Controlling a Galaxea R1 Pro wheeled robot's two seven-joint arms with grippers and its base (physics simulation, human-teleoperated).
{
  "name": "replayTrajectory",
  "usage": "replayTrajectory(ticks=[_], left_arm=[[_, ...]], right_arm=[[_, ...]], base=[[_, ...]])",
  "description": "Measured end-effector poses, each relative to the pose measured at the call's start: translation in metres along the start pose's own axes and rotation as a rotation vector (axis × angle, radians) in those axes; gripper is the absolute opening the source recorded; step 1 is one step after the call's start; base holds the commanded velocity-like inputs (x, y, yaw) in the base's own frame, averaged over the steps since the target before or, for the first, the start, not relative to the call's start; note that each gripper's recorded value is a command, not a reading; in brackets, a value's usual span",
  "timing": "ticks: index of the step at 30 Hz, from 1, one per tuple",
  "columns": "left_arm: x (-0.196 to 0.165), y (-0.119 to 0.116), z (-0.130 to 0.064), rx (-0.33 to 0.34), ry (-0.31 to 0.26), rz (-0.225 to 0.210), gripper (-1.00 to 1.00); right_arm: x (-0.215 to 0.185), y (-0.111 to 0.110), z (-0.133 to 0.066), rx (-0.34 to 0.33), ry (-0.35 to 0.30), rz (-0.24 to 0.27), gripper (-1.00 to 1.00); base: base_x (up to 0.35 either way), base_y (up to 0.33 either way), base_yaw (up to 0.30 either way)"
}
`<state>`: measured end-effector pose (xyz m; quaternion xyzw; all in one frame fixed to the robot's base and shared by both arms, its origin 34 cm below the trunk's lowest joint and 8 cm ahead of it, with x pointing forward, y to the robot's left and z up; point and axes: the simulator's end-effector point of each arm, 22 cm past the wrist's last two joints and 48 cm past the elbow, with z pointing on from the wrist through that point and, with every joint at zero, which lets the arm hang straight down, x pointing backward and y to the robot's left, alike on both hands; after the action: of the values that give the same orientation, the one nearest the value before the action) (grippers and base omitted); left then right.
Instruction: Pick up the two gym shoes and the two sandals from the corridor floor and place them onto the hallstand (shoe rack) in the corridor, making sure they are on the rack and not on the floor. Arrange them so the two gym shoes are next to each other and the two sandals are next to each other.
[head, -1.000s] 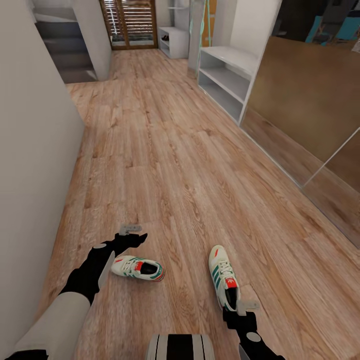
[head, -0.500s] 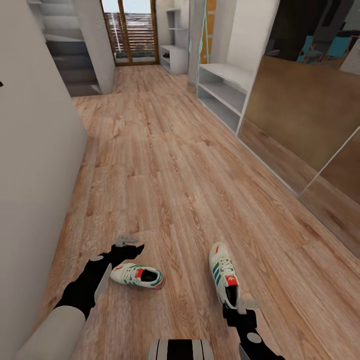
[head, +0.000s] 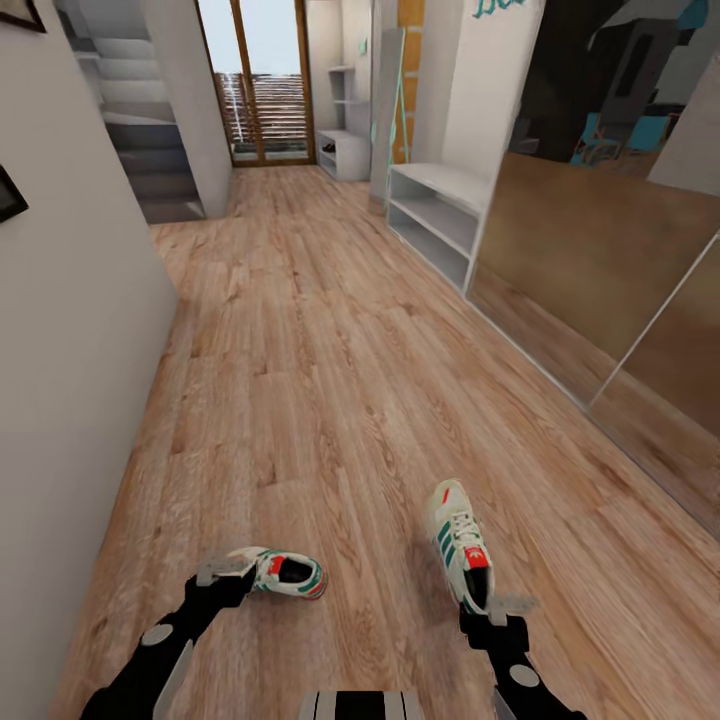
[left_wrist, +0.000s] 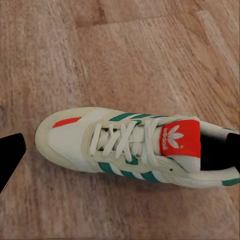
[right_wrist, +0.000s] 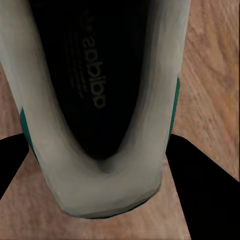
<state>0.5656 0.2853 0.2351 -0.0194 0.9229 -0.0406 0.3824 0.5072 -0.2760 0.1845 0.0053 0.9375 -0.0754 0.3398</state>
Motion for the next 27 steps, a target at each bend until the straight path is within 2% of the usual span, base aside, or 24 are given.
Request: replayTrajectory(ticks=[5, 8, 18, 27], left_arm=[[0.025, 0.015, -0.014, -0.068, -0.034, 0.001, 1.0], [0.039, 0.017, -0.02, -0.083, -0.029, -0.003, 1.0], [0.051, 0.03, -0.044, -0.141, -0.021, -0.008, 1.0], [0.04, 0.037, -0.064, -0.169, -0.038, -0.017, 1.0]], right_arm=[[-0.002, -0.047, -0.002, 0.051, -0.013, -0.035, -1.0], [0.003, -0.061, -0.007, 0.063, -0.027, -0.044, -1.0], [0.005, -0.077, -0.038, 0.066, -0.129, -0.04, -1.0], [-0.016, -0.081, -0.055, 0.066, -0.158, -0.038, -1.0]], base=[[0.0, 0.0, -0.083], [0.0, 0.0, -0.084], [0.0, 0.0, -0.084], [0.0, 0.0, -0.081]])
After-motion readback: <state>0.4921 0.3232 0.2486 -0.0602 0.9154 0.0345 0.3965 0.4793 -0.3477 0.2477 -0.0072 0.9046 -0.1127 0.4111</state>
